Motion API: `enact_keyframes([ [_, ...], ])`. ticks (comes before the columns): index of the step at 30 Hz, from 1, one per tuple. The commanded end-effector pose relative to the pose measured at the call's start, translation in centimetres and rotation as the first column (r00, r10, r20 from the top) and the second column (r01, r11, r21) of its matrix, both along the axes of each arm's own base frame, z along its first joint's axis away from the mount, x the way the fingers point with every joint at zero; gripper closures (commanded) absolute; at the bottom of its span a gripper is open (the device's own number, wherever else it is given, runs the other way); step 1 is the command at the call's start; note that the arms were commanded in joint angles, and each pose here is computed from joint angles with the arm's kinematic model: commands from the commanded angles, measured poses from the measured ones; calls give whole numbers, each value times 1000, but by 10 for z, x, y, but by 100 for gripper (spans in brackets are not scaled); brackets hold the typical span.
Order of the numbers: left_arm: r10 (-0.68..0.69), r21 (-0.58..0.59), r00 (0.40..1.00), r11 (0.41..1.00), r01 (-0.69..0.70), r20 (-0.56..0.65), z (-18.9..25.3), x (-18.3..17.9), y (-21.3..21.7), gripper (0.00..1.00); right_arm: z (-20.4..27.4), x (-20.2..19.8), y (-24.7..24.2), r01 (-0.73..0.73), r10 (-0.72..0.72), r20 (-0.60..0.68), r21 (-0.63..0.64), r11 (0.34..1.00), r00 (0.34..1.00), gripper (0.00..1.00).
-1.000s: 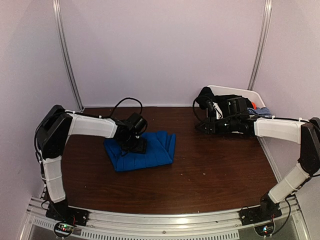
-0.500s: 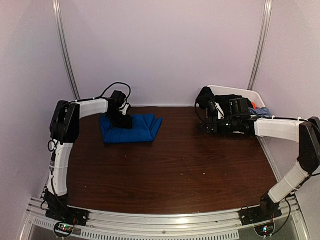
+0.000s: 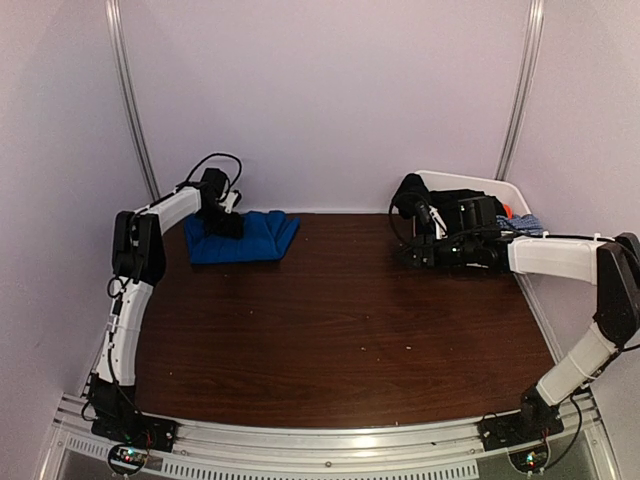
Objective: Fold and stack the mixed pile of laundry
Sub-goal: Move the square-folded skirt to the corner of the board, then pick up the crumpled T-shirt from the bin.
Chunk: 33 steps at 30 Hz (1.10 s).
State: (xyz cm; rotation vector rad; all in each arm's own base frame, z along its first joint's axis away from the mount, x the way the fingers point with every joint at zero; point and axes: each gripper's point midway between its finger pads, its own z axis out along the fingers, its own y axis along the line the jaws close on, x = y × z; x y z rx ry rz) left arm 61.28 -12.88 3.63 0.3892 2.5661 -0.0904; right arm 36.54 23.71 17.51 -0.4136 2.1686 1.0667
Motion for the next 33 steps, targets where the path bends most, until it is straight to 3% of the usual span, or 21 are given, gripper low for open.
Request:
enact_keyframes([
  [1, -14, 104, 999, 995, 9, 47, 33, 7, 25, 26, 19, 3, 2, -23, 21, 53, 25, 999, 998, 41],
  [6, 18, 41, 964, 999, -30, 265, 153, 3, 23, 17, 44, 14, 4, -30, 28, 142, 16, 999, 990, 36],
  [7, 23, 20, 946, 999, -32, 322, 186, -4, 23, 10, 48, 17, 3, -24, 24, 155, 1, 1000, 988, 34],
  [9, 53, -5, 924, 998, -55, 380, 221, -16, 27, 3, 57, 22, 0, -6, 12, 182, -32, 999, 983, 30],
  [14, 69, -24, 879, 998, -65, 471, 275, -58, 26, 2, 93, 34, -11, 71, -50, 296, -60, 996, 954, 18],
  [19, 123, -85, 821, 992, -91, 558, 293, -109, 26, 2, 132, 39, -24, 152, -117, 404, -57, 987, 907, 1],
  [23, 212, -239, 769, 968, -80, 602, 303, -158, 31, 2, 150, 46, -47, 277, -225, 437, -57, 959, 871, 0],
  [29, 166, -320, 860, 947, -4, 482, 234, -204, 12, 2, 170, 47, -99, 498, -349, 498, -203, 843, 794, 0],
  [33, 98, -312, 892, 949, 50, 441, 202, -224, -16, 2, 176, 42, -141, 616, -435, 520, -244, 749, 735, 0],
])
